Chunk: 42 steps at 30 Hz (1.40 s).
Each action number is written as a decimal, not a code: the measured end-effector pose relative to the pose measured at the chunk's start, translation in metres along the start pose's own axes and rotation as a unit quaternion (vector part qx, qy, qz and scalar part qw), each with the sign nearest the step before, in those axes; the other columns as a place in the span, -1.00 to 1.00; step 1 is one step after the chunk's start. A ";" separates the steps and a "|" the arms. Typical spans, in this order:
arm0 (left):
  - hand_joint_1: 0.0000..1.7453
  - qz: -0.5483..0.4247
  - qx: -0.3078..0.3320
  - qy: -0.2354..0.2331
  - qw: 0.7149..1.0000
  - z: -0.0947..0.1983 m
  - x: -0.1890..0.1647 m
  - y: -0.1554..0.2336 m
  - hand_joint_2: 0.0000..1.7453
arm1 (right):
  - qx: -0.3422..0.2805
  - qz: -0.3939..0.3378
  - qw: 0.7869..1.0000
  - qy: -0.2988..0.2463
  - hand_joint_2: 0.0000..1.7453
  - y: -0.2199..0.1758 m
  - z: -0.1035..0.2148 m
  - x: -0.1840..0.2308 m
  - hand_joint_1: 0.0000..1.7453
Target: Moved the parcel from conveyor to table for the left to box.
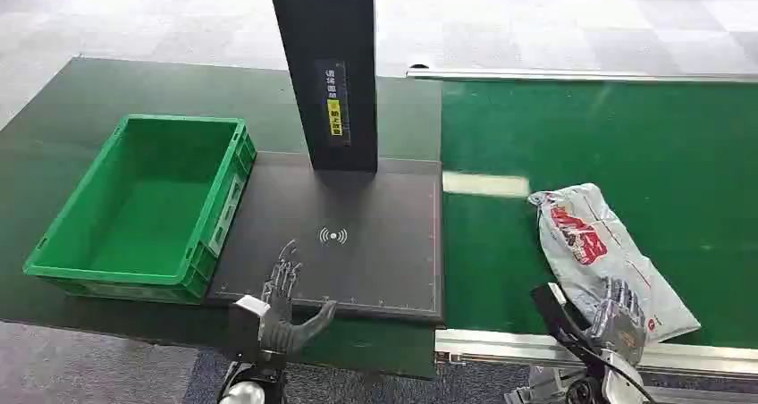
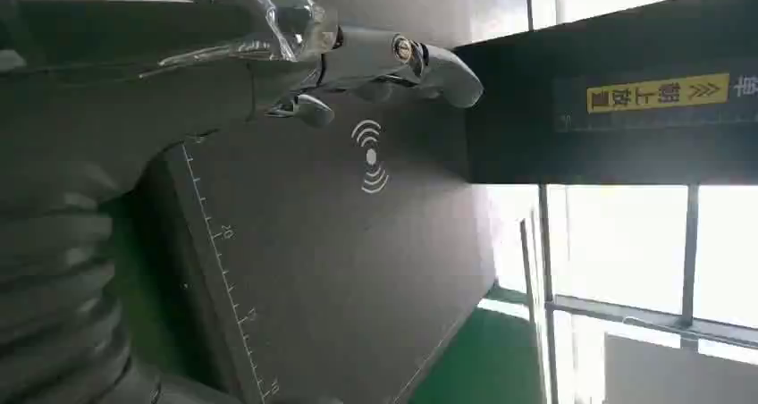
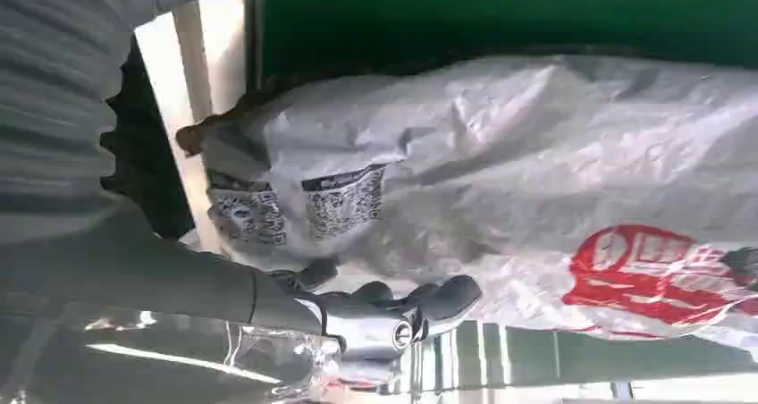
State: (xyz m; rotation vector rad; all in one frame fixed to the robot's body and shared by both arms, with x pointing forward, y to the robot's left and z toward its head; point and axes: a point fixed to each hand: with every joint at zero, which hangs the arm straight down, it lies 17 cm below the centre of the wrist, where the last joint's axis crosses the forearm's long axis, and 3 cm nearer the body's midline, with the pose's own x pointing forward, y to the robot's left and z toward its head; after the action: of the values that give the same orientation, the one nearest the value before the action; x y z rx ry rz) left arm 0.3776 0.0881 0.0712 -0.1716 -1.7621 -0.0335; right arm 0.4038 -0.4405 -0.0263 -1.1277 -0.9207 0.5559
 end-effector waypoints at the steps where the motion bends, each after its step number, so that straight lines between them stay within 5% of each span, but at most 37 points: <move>1: -1.00 -0.001 0.002 0.000 1.000 0.000 0.000 0.001 1.00 | -0.002 0.012 1.000 0.004 1.00 -0.002 0.001 -0.002 -1.00; 10: -1.00 -0.006 0.010 0.002 1.000 0.001 -0.002 0.005 1.00 | -0.002 0.055 0.998 0.038 1.00 -0.010 0.003 -0.014 -1.00; 11: -1.00 -0.007 0.012 0.002 1.000 0.001 -0.002 0.006 1.00 | 0.001 0.055 0.998 0.040 1.00 -0.009 0.004 -0.014 0.22; 13: -1.00 -0.010 0.016 0.003 1.000 0.003 -0.003 0.008 1.00 | 0.010 0.052 0.998 0.043 1.00 -0.005 0.006 -0.014 0.22; 14: -1.00 -0.011 0.017 0.003 1.000 0.004 -0.004 0.009 1.00 | 0.015 0.048 0.998 0.044 1.00 -0.002 0.008 -0.013 1.00; 34: -1.00 -0.014 0.032 0.004 0.999 0.010 -0.008 0.019 1.00 | 0.028 0.006 0.999 0.014 1.00 0.006 0.011 0.012 1.00; 38: -1.00 -0.014 0.039 0.001 0.999 0.010 -0.007 0.022 1.00 | -0.012 -0.047 0.998 -0.045 1.00 -0.012 0.010 0.046 1.00; 42: -1.00 -0.014 0.056 -0.013 0.998 0.006 0.003 0.030 1.00 | -0.112 -0.126 0.976 -0.140 1.00 -0.077 0.018 0.111 1.00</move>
State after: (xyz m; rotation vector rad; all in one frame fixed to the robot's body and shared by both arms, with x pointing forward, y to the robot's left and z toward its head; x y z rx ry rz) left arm 0.3752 0.1190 0.0712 -0.0660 -1.7864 0.0465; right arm 0.4428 -0.3723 0.0854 -1.1272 -1.3766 0.4143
